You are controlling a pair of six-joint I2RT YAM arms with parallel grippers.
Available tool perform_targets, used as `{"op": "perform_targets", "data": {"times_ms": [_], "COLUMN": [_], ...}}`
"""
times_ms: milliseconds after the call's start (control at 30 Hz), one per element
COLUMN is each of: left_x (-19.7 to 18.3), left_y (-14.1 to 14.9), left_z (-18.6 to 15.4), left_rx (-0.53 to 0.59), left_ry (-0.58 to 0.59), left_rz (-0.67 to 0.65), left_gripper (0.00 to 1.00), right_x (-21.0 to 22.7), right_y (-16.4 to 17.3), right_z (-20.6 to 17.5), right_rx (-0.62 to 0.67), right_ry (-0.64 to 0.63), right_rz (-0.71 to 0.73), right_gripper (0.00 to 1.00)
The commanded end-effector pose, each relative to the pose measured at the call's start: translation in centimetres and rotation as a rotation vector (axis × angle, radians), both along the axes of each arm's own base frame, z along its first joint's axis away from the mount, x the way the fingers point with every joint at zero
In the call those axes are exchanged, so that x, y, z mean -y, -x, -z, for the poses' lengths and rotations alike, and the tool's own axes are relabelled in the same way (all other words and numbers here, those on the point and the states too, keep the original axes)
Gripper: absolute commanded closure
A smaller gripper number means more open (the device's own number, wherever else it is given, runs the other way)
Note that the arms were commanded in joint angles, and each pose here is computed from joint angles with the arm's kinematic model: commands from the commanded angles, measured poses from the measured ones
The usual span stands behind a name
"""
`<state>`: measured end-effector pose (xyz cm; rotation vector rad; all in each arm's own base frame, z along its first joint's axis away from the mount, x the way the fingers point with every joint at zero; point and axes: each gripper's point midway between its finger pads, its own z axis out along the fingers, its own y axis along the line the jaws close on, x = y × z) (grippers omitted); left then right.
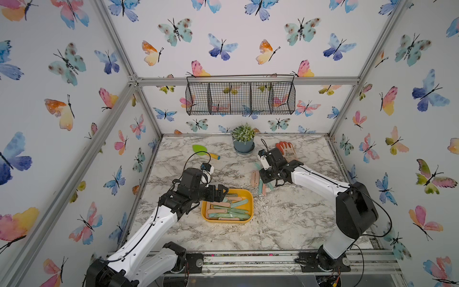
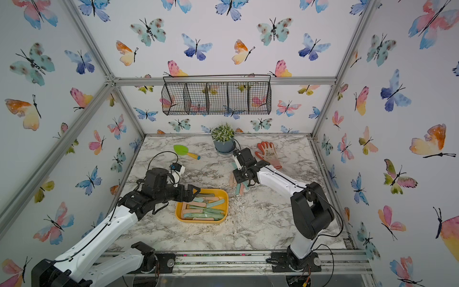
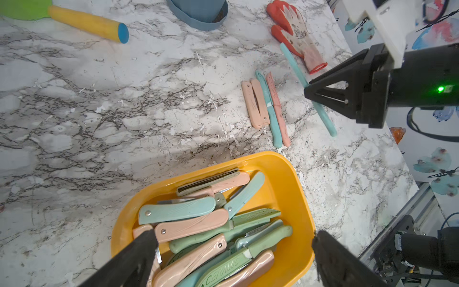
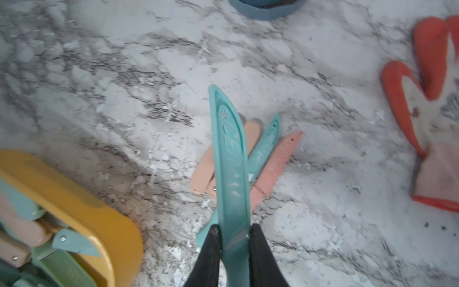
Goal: Take the fruit knife out of the storage box
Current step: Place the fruit knife at the center of the board.
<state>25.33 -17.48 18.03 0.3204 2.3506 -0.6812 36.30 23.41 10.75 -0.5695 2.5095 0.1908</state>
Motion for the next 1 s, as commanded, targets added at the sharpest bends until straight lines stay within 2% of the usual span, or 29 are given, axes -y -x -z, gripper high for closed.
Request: {"op": "perform_targets", "data": {"times_ms": [0,300,533,967], "left_x": [-0.3,-0.7,-0.9,-1.0], "left_y": [0.0,-0.1,-0.2,-0.2], "left_z": [-0.3,-0.8,-1.0,-1.2], "left_rx": [0.022,0.044,0.057,0.062], "left_ry": [-0.017,-0.024,-0.027,-0.027], "left_rz": [-0.003,-0.024,-0.036,-0.041], "left_gripper": [0.02,0.01,0.02,0.02], "right_x": [1.8,4.2,4.6,4.6], "right_y": [-0.4,-1.0,-1.0,-1.5], "right_z": [0.8,4.5,6.7,8.9], "right_rx": [-0.013,-0.110,-0.183,-0.230], "right_ry": [-0.025,-0.057,-0.057,-0.068], "right_rz": [0.116,0.221,0.239,0.249], "right_gripper": [0.80,0.80,0.78,0.78]}}
